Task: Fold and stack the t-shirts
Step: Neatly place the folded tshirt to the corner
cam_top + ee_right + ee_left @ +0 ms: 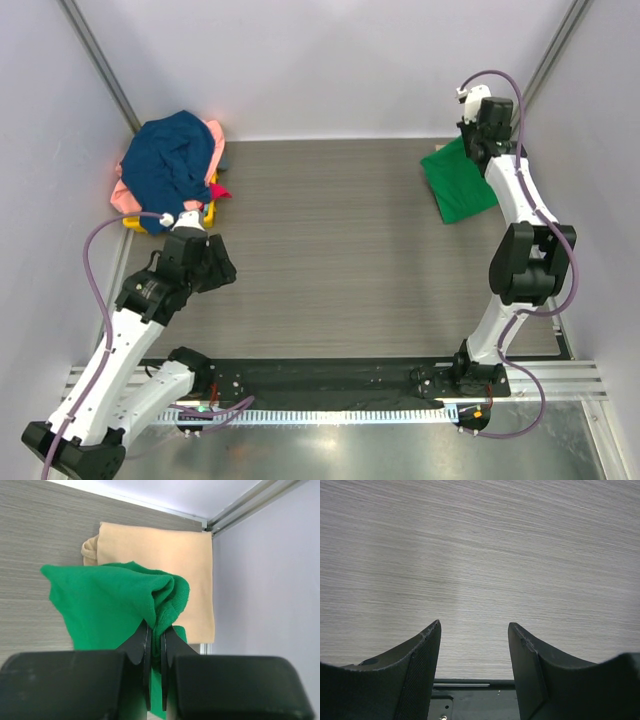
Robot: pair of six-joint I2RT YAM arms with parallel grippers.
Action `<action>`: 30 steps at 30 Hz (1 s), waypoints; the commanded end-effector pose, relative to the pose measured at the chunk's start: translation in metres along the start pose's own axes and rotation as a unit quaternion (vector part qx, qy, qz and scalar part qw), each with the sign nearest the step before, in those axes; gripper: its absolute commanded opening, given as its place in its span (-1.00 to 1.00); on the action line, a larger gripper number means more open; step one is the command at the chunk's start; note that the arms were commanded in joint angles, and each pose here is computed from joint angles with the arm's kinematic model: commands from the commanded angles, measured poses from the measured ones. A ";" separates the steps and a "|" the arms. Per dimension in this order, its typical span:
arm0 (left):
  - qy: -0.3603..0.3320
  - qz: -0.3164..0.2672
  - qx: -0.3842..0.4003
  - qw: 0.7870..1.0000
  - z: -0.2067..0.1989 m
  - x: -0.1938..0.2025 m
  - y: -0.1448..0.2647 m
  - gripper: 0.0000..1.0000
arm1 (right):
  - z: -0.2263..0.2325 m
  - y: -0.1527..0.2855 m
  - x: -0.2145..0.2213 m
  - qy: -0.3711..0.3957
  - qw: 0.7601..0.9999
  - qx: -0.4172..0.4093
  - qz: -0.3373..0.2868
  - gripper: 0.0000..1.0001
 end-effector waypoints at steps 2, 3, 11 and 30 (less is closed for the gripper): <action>0.001 -0.011 0.008 1.000 -0.001 -0.008 -0.004 0.15 | -0.023 0.008 -0.054 -0.006 0.995 0.025 -0.101 -0.98; 0.002 -0.010 0.011 1.000 -0.001 -0.008 -0.004 0.15 | -0.026 0.008 -0.057 -0.009 0.994 0.028 -0.105 -0.98; 0.007 -0.009 0.008 1.000 0.001 -0.009 -0.006 0.14 | -0.045 0.018 -0.073 -0.060 0.987 0.010 -0.148 -0.98; 0.008 -0.005 0.001 1.000 0.003 -0.009 -0.008 0.15 | -0.064 -0.075 -0.032 -0.097 0.987 -0.031 -0.122 -0.98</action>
Point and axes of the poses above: each gripper's point midway between its finger pads, its own y axis back along the fingers, its own z axis along the line the jaws close on, x = y × z, the point moved 8 cm from there along y, back along the fingers, and after that the axes turned 7 degrees about -y, right-handed, at the moved point
